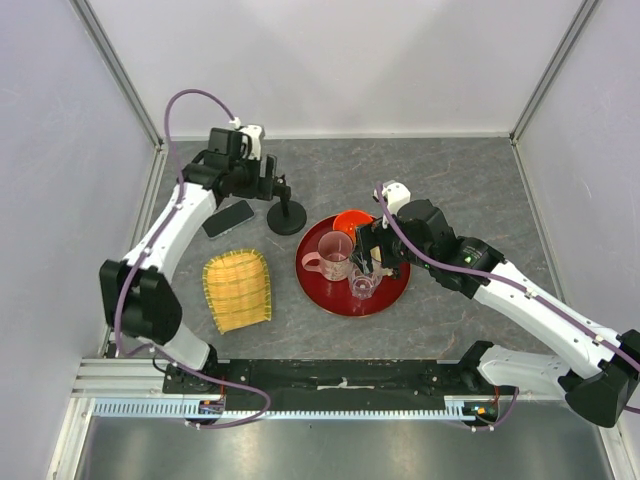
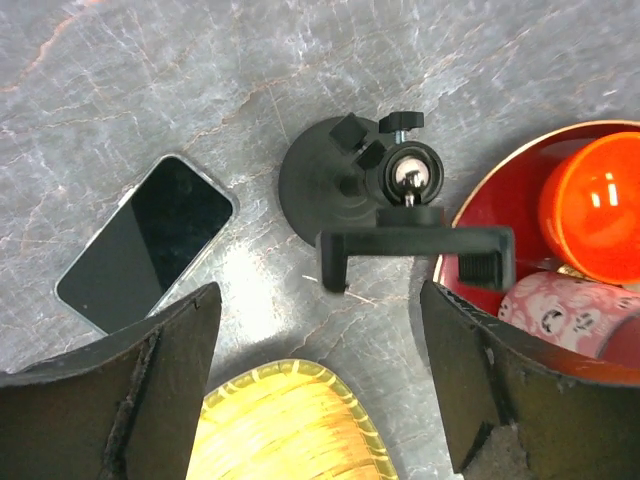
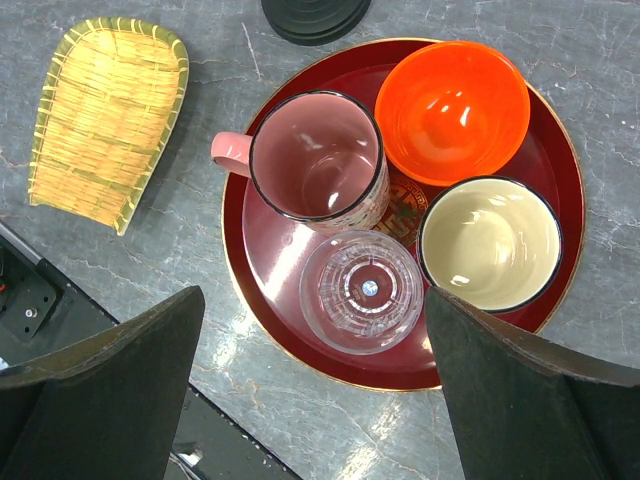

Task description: Place the phone on the phone stand

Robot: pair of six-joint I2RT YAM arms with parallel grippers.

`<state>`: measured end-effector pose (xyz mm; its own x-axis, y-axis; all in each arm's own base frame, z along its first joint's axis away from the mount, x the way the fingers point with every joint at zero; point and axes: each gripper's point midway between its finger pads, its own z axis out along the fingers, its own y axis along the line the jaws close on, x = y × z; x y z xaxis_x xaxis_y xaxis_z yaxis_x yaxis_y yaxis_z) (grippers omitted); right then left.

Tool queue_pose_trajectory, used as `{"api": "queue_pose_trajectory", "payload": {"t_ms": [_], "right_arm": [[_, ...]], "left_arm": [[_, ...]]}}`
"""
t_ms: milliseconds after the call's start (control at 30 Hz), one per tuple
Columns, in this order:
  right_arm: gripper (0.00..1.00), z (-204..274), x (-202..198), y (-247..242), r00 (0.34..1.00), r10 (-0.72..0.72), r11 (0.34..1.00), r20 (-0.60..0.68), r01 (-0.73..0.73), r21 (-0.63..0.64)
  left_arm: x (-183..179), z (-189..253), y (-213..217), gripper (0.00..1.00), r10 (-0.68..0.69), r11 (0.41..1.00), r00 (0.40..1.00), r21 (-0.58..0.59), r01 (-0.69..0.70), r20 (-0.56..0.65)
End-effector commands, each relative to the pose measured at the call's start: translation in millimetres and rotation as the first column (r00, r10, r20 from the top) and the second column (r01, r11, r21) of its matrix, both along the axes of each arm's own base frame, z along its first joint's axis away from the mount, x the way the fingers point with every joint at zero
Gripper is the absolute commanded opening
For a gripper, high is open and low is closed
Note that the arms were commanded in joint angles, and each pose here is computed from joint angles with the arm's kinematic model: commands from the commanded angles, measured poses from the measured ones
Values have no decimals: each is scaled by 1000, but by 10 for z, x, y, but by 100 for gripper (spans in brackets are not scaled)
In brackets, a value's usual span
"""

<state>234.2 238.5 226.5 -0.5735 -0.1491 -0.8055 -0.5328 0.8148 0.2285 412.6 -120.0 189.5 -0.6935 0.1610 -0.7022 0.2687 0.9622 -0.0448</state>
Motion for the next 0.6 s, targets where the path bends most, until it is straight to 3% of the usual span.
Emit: {"api": "queue_pose_trajectory", "payload": {"t_ms": [0, 67, 133, 167, 200, 300, 367, 467, 567], "right_arm": [[98, 144, 24, 25, 999, -8, 999, 38, 6, 46], [98, 124, 33, 9, 999, -17, 999, 37, 16, 40], [98, 121, 26, 23, 999, -9, 999, 34, 7, 41], [98, 111, 19, 36, 1000, -3, 999, 28, 2, 43], [98, 123, 23, 43, 1000, -1, 999, 30, 0, 45], [98, 113, 47, 60, 999, 0, 999, 34, -2, 41], [98, 107, 41, 81, 1000, 9, 999, 27, -10, 44], [98, 126, 32, 96, 1000, 16, 998, 27, -17, 52], [98, 119, 34, 68, 999, 6, 999, 32, -7, 47]], "left_arm": [[-4, 801, 78, 87, 40, 981, 976, -192, 2, 215], [-87, 1008, 208, 88, 101, 963, 960, -266, -30, 260], [-93, 1261, 542, 89, 247, 919, 920, -375, -122, 305], [-103, 1203, 666, 91, 303, 895, 910, -411, -170, 282], [-69, 1205, 1052, 92, 413, 853, 871, -449, -268, 266], [23, 952, 1500, 94, 586, 705, 804, -549, -448, 97], [174, 674, 1578, 92, 610, 639, 791, -561, -526, -47], [425, 194, 1638, 88, 604, 610, 775, -518, -600, -186], [613, -88, 1695, 82, 600, 597, 761, -495, -631, -247]]}}
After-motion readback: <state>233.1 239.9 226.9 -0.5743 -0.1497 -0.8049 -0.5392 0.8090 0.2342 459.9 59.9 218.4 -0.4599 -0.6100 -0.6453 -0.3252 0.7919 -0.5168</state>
